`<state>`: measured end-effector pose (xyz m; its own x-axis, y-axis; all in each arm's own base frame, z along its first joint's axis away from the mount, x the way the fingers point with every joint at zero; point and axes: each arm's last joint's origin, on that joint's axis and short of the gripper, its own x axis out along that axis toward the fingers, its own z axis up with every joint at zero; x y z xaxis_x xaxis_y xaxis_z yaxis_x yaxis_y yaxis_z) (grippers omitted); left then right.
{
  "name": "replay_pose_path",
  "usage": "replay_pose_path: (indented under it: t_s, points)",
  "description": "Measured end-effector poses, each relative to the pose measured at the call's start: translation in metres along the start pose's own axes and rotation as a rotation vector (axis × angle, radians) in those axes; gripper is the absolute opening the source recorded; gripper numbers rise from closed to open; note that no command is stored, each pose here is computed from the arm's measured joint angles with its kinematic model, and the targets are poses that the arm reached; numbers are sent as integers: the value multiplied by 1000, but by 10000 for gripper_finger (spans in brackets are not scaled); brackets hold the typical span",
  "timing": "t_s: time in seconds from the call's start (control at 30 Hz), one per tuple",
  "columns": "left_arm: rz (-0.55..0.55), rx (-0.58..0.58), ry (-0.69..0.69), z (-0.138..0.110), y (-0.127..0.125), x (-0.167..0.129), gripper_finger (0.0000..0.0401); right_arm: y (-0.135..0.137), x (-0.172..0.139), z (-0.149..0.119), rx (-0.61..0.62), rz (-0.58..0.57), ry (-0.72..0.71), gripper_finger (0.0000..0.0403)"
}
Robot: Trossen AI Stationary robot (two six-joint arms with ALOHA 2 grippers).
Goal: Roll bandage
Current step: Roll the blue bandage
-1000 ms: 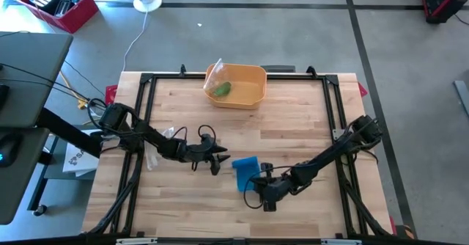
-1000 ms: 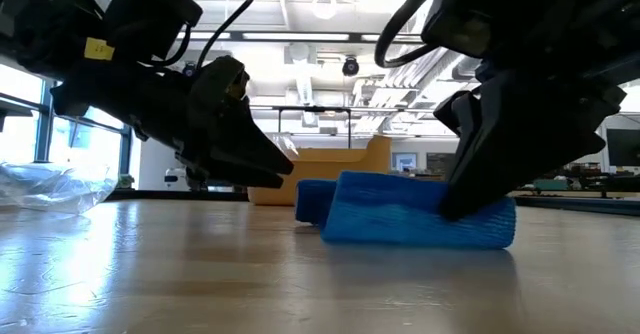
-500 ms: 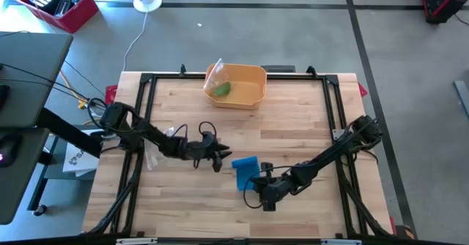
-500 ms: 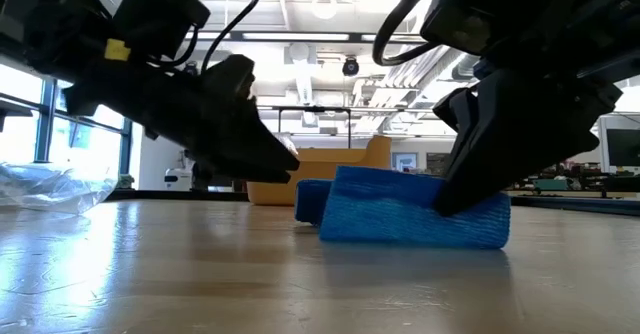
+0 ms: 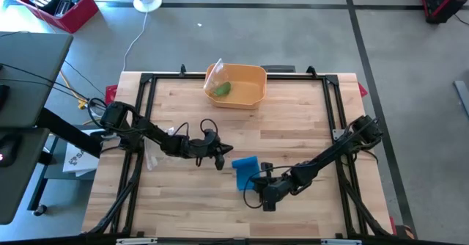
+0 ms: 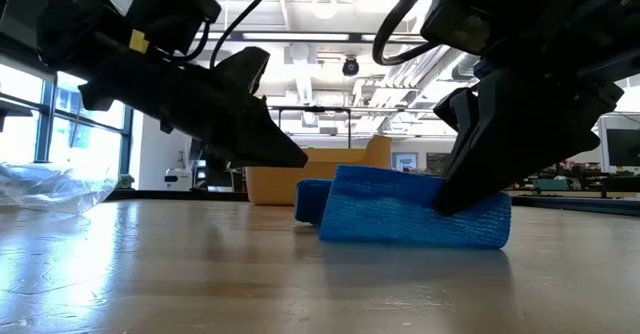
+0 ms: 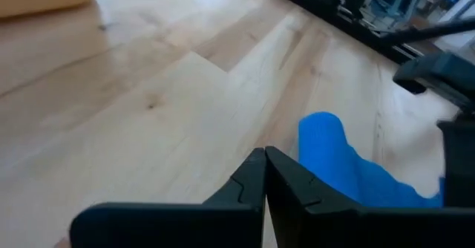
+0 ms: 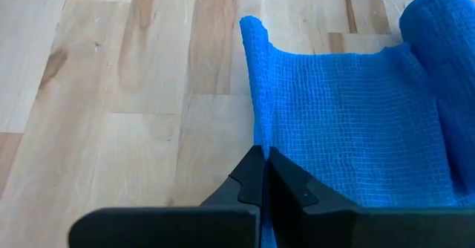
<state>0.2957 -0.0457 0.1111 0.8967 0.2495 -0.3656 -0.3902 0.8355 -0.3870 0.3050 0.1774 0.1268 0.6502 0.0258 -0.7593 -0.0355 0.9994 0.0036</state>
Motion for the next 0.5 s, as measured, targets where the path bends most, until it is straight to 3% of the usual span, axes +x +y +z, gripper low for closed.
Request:
replay_pose_path:
  t_s: [0.27,0.5]
  points:
    - [146,-91,-113,3,4,0,1,4,-2,-2,1,8,-1,0]
    - [211,-107,-165,4,6,-1,0,12,-4,-5,-10,24,0,0]
